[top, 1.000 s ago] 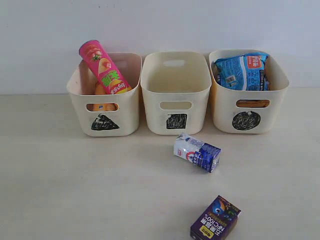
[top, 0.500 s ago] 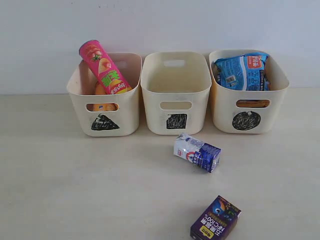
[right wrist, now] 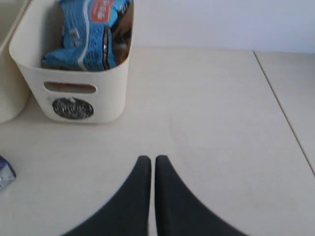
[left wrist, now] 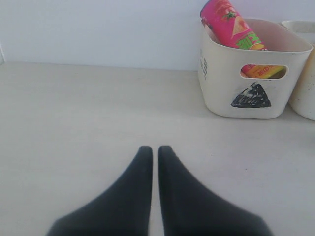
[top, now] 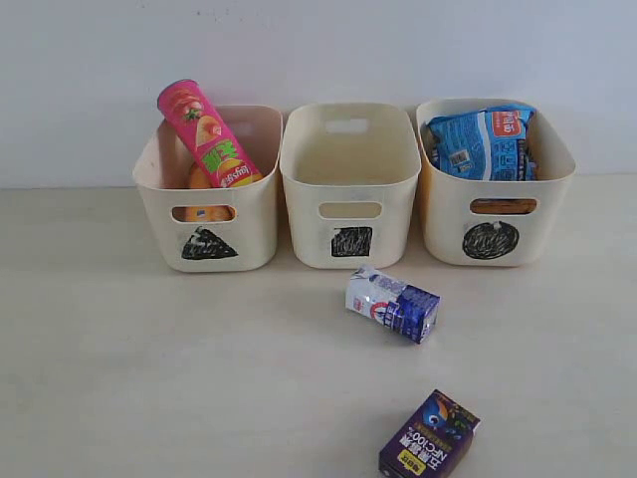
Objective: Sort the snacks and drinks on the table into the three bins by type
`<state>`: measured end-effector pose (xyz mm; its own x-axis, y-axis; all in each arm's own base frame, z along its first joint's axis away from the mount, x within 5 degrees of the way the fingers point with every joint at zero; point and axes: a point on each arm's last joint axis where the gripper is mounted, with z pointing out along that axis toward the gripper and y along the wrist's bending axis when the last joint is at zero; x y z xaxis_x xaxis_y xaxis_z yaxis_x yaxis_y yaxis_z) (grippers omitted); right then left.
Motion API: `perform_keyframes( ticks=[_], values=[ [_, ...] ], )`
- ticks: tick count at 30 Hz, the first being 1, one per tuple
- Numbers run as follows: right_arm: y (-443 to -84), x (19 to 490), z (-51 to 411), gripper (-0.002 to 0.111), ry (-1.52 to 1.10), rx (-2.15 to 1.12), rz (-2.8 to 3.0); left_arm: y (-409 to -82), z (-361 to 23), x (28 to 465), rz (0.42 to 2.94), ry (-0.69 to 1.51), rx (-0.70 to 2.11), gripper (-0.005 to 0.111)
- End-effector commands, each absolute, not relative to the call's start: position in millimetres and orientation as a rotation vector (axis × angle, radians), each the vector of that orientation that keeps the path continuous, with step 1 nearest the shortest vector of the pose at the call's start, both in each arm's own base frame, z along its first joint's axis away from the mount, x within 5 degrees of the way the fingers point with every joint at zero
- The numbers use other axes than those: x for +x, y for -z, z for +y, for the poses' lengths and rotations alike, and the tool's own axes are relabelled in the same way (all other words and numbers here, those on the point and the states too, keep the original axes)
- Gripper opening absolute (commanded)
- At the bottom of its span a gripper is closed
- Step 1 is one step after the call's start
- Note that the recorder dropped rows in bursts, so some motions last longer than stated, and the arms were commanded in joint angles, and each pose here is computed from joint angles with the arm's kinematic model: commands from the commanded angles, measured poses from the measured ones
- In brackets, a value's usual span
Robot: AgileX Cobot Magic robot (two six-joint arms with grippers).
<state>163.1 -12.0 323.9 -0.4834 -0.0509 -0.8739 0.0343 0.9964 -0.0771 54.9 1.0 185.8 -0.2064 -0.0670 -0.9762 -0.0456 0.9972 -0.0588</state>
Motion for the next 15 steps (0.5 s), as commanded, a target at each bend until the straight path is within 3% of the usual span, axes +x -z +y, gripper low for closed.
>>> perform_keyframes(
  ticks=[1, 15],
  values=[
    [-312, 137, -9, 0.000, 0.108, -0.019, 1.888, -187, 1, 55, 1.765, 0.027, -0.086, 0.004],
    [-268, 78, -5, 0.000, 0.103, -0.007, 1.733, -187, 1, 55, 1.765, 0.027, -0.086, 0.004]
  ],
)
